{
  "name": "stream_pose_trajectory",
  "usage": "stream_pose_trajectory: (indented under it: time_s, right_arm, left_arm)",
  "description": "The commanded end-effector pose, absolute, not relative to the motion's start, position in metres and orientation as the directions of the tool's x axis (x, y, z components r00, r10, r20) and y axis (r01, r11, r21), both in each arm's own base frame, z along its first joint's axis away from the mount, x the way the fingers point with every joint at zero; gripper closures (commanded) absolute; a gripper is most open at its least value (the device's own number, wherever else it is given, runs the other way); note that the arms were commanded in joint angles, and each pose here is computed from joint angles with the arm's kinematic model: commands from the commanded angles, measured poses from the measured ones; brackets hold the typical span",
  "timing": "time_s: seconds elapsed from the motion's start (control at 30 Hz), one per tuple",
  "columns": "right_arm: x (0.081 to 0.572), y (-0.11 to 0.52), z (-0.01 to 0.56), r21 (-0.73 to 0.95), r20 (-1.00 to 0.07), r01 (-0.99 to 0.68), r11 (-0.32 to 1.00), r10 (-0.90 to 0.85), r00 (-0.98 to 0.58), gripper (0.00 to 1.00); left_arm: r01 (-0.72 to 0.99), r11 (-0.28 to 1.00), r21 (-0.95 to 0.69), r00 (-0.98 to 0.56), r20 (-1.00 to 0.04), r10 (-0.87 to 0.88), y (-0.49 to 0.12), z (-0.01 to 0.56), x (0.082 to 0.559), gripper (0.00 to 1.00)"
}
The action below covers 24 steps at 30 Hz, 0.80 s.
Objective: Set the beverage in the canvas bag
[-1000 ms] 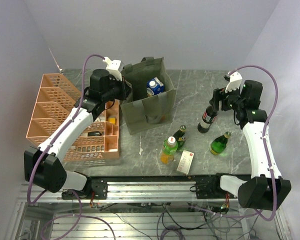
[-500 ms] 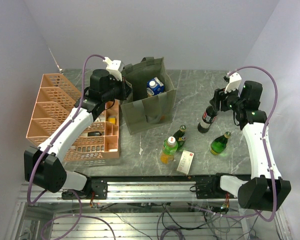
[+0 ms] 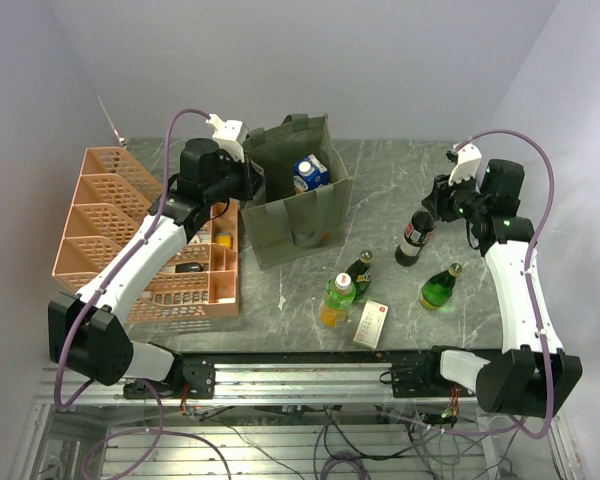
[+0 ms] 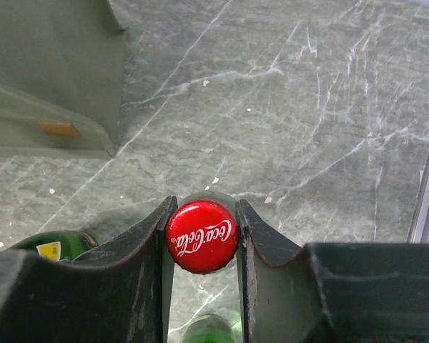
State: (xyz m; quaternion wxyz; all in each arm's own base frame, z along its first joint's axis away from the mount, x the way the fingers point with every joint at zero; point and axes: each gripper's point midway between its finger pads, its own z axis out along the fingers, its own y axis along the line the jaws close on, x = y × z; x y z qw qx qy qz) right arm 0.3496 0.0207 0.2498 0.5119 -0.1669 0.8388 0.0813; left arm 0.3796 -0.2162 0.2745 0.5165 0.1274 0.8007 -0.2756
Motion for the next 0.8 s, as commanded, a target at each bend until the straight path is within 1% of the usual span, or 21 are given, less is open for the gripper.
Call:
stream_pose_trajectory:
  time_s: [0.0, 0.07, 0.1, 0.3, 0.47, 0.77]
  right_arm:
    - [0.360, 0.021, 0.272, -0.044, -0.899, -0.379, 0.924, -0.203, -0.389, 0.89]
    - [0.362, 0.022, 0.279, -0.052, -0.901, -0.382, 0.923, -0.208, -0.381, 0.98]
    - [0.363, 0.021, 0.283, -0.059, -0.904, -0.379, 0.924, -0.210, -0.372, 1.00]
    - [0.368, 0.023, 0.317, -0.101, -0.929, -0.372, 0.923, -0.222, -0.297, 1.00]
    - [0.374, 0.027, 0.344, -0.105, -0.947, -0.356, 0.929, -0.202, -0.248, 1.00]
    - [0.375, 0.054, 0.416, -0.135, -0.977, -0.375, 0.917, -0.186, -0.105, 1.00]
  left_arm:
    - [0.524, 0.802, -0.286, -0.394, -0.916, -0.069, -0.220, 0.287, 0.382, 0.93]
    - [0.534, 0.797, -0.281, -0.391, -0.918, -0.062, -0.221, 0.288, 0.380, 0.93]
    - [0.538, 0.795, -0.279, -0.388, -0.920, -0.061, -0.221, 0.289, 0.380, 0.93]
    - [0.552, 0.785, -0.282, -0.394, -0.917, -0.053, -0.225, 0.289, 0.380, 0.93]
    - [0.559, 0.775, -0.296, -0.408, -0.911, -0.055, -0.228, 0.286, 0.380, 0.93]
    - [0.566, 0.767, -0.301, -0.402, -0.913, -0.061, -0.229, 0.289, 0.377, 0.93]
